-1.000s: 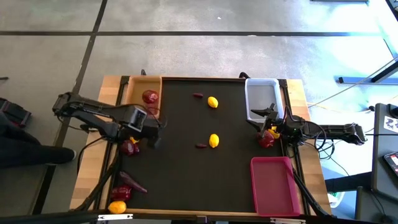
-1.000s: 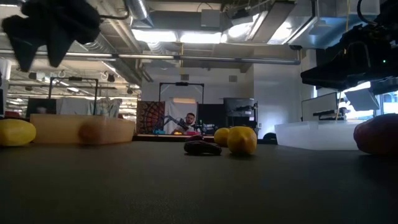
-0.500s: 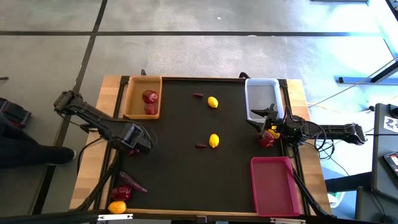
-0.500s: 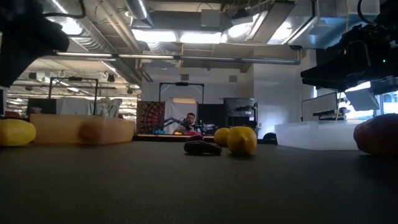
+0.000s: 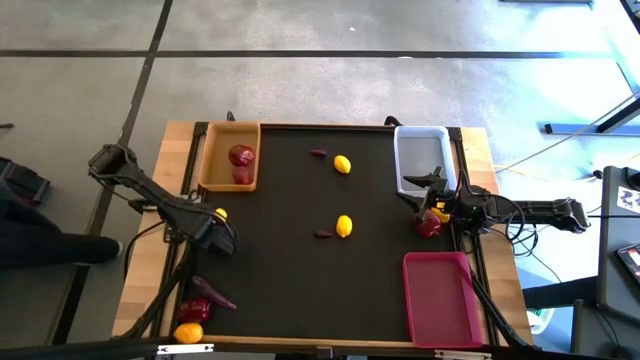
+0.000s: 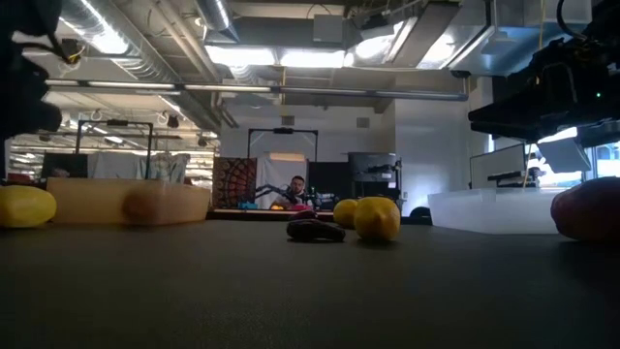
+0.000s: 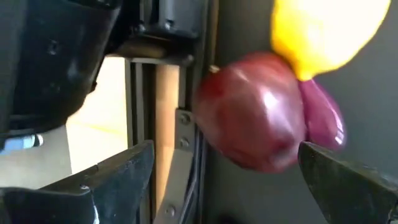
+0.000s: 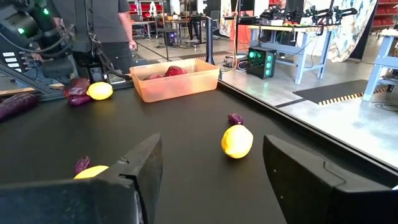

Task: Sort produce into baskets
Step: Put the apple into the orange bin

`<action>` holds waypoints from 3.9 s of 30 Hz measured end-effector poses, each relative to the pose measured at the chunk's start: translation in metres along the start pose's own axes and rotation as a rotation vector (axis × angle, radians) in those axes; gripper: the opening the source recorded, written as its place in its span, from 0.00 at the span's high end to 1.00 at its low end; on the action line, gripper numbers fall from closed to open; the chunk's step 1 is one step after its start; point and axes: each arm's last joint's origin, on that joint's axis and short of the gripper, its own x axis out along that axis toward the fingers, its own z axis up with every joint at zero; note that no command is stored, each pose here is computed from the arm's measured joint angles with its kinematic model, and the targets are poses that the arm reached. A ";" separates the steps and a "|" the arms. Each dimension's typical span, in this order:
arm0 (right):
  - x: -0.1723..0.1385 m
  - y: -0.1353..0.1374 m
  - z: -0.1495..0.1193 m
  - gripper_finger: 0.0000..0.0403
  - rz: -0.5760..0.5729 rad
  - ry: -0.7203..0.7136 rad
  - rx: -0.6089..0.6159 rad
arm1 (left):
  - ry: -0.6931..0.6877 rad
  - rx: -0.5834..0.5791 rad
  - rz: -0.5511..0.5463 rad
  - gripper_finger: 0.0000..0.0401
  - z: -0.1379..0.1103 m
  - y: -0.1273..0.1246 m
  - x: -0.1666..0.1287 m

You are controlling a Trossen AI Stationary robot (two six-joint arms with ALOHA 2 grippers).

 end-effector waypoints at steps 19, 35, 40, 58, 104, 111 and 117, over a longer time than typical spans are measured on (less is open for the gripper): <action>0.000 0.000 0.000 0.41 -0.010 -0.001 -0.003 | -0.003 0.006 -0.066 0.08 -0.002 -0.006 0.021; 0.000 0.000 0.000 0.41 -0.011 0.001 -0.005 | -0.008 0.042 -0.067 0.44 -0.005 -0.004 0.022; 0.000 0.000 0.000 0.41 -0.011 0.001 -0.004 | -0.001 0.052 -0.071 0.43 -0.006 -0.004 0.020; 0.000 0.000 0.000 0.41 -0.011 0.001 -0.005 | -0.046 0.228 -0.329 0.44 -0.009 -0.020 -0.036; 0.000 0.000 -0.001 0.41 -0.011 0.012 -0.009 | -0.329 0.099 -0.138 0.42 0.175 -0.014 -0.043; 0.000 0.000 -0.001 0.41 -0.011 0.017 -0.011 | -0.278 0.146 -0.069 0.41 0.182 -0.024 -0.020; 0.000 0.000 -0.002 0.41 -0.011 0.017 -0.011 | -0.236 0.166 -0.117 0.41 0.182 -0.030 0.001</action>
